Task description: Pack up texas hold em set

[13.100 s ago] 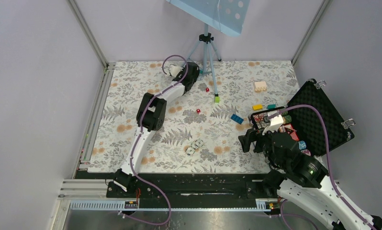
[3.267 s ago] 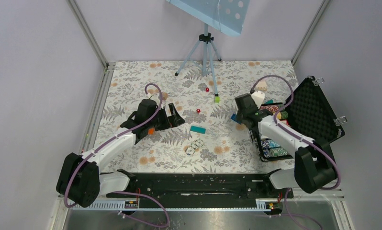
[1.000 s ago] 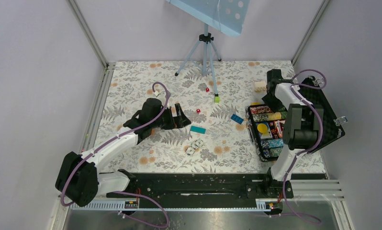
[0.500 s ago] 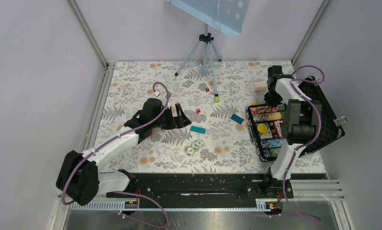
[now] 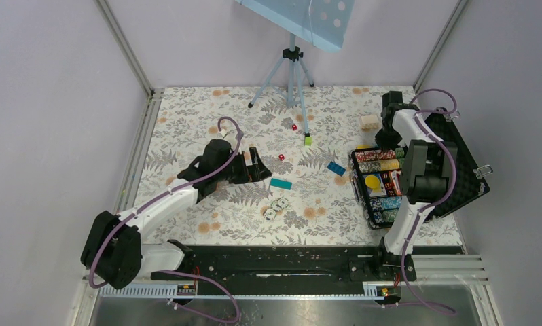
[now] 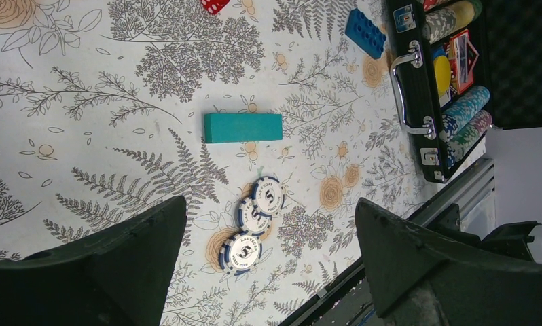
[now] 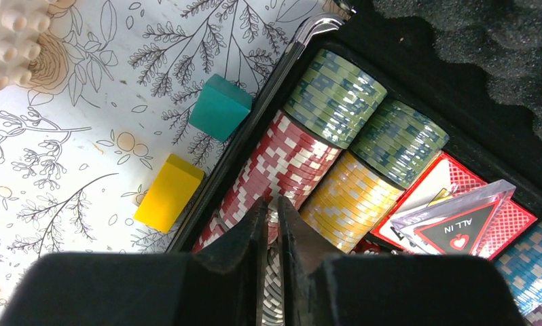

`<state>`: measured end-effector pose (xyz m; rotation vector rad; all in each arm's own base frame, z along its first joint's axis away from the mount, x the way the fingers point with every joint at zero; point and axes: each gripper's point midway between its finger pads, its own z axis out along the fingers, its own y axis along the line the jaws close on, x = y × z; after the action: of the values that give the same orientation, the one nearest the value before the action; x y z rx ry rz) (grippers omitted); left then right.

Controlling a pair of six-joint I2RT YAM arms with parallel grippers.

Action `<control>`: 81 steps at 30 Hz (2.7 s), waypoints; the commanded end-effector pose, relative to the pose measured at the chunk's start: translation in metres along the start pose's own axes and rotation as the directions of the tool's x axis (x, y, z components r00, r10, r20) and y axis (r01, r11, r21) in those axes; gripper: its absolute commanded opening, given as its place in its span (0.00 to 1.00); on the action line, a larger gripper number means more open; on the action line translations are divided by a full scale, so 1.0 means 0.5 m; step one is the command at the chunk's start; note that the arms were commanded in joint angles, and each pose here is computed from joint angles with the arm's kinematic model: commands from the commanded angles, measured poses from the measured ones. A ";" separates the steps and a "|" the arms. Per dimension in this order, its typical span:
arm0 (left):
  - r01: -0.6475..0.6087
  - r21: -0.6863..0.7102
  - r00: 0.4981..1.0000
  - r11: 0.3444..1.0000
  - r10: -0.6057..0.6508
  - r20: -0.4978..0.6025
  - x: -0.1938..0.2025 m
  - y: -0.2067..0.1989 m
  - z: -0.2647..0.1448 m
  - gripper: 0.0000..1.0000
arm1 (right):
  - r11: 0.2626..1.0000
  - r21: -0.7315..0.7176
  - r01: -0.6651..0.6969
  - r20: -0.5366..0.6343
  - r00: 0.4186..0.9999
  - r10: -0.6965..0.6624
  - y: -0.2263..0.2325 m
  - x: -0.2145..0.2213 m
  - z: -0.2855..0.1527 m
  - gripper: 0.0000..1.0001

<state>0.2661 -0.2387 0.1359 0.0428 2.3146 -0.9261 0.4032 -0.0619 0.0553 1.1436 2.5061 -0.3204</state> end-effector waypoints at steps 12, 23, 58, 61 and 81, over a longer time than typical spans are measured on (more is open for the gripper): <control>-0.037 0.037 0.998 0.999 0.036 0.044 -0.053 -0.039 0.006 0.93 | 0.971 -0.228 0.065 0.157 0.987 -0.029 0.037 -0.037 -0.135 0.46; -0.111 0.124 0.987 0.986 0.094 0.133 -0.171 -0.132 0.021 0.93 | 0.963 -0.269 0.020 0.354 0.932 0.079 -0.052 -0.097 -0.311 0.59; -0.224 0.217 0.975 0.950 0.216 0.059 -0.191 -0.235 0.104 0.91 | 0.962 -0.266 -0.055 0.359 0.921 0.152 -0.154 -0.106 -0.370 0.77; -0.232 0.223 0.973 0.947 0.222 0.068 -0.215 -0.261 0.146 0.91 | 0.964 -0.260 -0.063 0.367 0.917 0.158 -0.180 -0.055 -0.366 0.77; -0.318 0.428 0.945 0.846 0.320 0.071 -0.213 -0.395 0.444 0.84 | 0.907 -0.205 -0.367 0.178 0.897 0.404 -0.375 0.295 -0.220 0.87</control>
<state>0.4167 -0.4700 0.1741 0.5099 2.0916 -1.1352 0.1601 -0.0450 0.1191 1.3162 2.0119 -0.0869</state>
